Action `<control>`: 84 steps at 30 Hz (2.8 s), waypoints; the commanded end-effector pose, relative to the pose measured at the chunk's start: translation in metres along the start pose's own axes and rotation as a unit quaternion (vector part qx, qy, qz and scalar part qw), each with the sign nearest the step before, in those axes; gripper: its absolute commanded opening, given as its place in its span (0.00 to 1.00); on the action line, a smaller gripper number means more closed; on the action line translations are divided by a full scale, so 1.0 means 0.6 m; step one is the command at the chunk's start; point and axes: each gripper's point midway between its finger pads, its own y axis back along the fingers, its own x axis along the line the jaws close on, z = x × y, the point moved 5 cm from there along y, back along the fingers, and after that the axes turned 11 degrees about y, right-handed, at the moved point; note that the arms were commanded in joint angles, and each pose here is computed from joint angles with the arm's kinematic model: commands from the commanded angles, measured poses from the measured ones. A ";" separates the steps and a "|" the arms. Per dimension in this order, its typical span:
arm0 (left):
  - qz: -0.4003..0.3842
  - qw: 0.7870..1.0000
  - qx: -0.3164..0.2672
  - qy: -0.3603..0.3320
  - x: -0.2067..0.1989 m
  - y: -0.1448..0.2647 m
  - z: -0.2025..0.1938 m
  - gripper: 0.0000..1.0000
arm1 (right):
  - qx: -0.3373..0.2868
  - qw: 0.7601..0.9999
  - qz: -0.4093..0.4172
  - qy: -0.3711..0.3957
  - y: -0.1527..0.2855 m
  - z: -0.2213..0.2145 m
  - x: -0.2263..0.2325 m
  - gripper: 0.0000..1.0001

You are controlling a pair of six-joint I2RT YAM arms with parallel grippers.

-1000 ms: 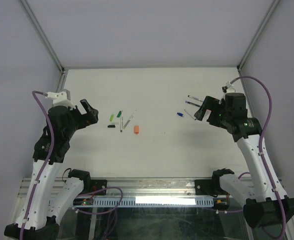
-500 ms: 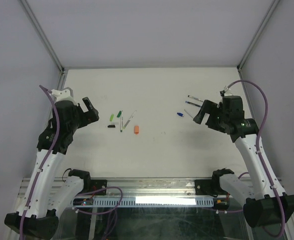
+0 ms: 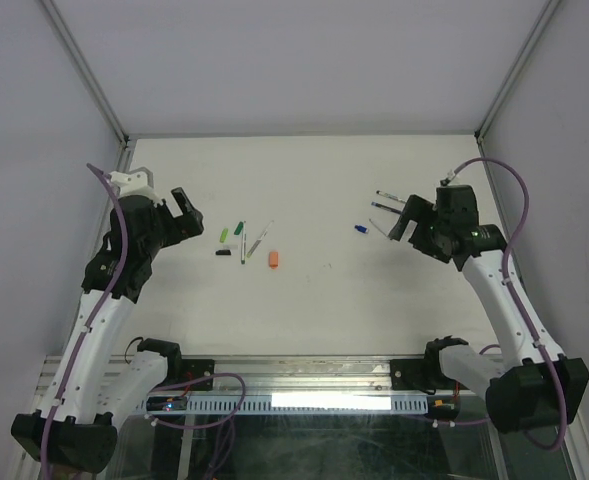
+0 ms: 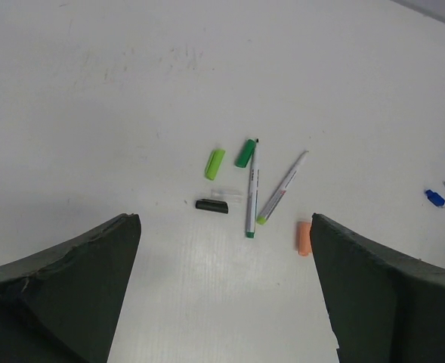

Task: Insert the pens into the pen caps
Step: Pick up the pen from the center of the board.

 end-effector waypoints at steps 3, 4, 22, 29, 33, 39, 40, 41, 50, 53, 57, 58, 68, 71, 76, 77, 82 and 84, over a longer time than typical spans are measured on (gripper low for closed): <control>-0.038 0.998 -0.015 -0.054 -0.003 -0.026 0.000 0.99 | -0.058 0.991 -0.102 -0.065 -0.029 0.045 -0.031 0.97; -0.031 0.998 -0.019 -0.048 0.001 -0.026 -0.003 0.99 | -0.053 0.990 -0.112 -0.071 -0.036 0.046 -0.034 0.97; -0.086 0.995 0.017 -0.057 -0.022 -0.031 -0.044 0.99 | 0.016 0.973 -0.196 -0.124 -0.201 0.085 -0.065 0.85; -0.093 0.994 0.017 -0.059 -0.026 -0.031 -0.045 0.99 | 0.035 0.965 -0.230 -0.121 -0.248 0.102 -0.075 0.71; -0.094 0.994 0.014 -0.058 -0.026 -0.029 -0.043 0.99 | 0.046 0.959 -0.256 -0.117 -0.262 0.103 -0.084 0.66; -0.094 0.994 0.015 -0.058 -0.026 -0.030 -0.043 0.99 | 0.064 0.956 -0.264 -0.108 -0.284 0.089 -0.091 0.62; -0.094 0.994 0.015 -0.058 -0.026 -0.031 -0.044 0.99 | 0.069 0.957 -0.262 -0.107 -0.288 0.085 -0.092 0.61; -0.095 0.994 0.016 -0.058 -0.026 -0.031 -0.044 0.99 | 0.072 0.957 -0.260 -0.107 -0.292 0.081 -0.091 0.61; -0.095 0.994 0.017 -0.059 -0.026 -0.032 -0.045 0.99 | 0.103 0.955 -0.258 -0.105 -0.315 0.041 -0.100 0.44; -0.094 0.994 0.018 -0.058 -0.026 -0.033 -0.045 0.99 | 0.104 0.952 -0.266 -0.109 -0.309 0.029 -0.106 0.42; -0.095 0.994 0.020 -0.059 -0.027 -0.034 -0.046 0.99 | 0.092 0.949 -0.277 -0.118 -0.288 0.022 -0.117 0.39; -0.096 0.994 0.020 -0.058 -0.027 -0.034 -0.046 0.99 | 0.088 0.949 -0.279 -0.119 -0.281 0.020 -0.119 0.38; -0.099 0.993 0.023 -0.058 -0.028 -0.034 -0.048 0.99 | 0.057 0.963 -0.245 -0.101 -0.196 0.004 -0.109 0.28; -0.100 0.993 0.025 -0.058 -0.029 -0.035 -0.048 0.99 | 0.046 0.975 -0.204 -0.072 -0.172 -0.005 -0.074 0.26; -0.099 0.993 0.028 -0.059 -0.029 -0.036 -0.050 0.99 | 0.040 0.993 -0.114 0.013 -0.146 -0.030 0.028 0.25; -0.099 0.993 0.029 -0.059 -0.028 -0.037 -0.051 0.99 | 0.041 0.994 -0.091 0.037 -0.143 -0.039 0.054 0.25; -0.096 0.993 0.029 -0.059 -0.027 -0.038 -0.051 0.99 | 0.058 0.988 0.025 0.143 -0.135 -0.098 0.166 0.26; -0.097 0.993 0.029 -0.058 -0.028 -0.038 -0.051 0.99 | 0.072 0.977 0.055 0.191 -0.136 -0.130 0.202 0.26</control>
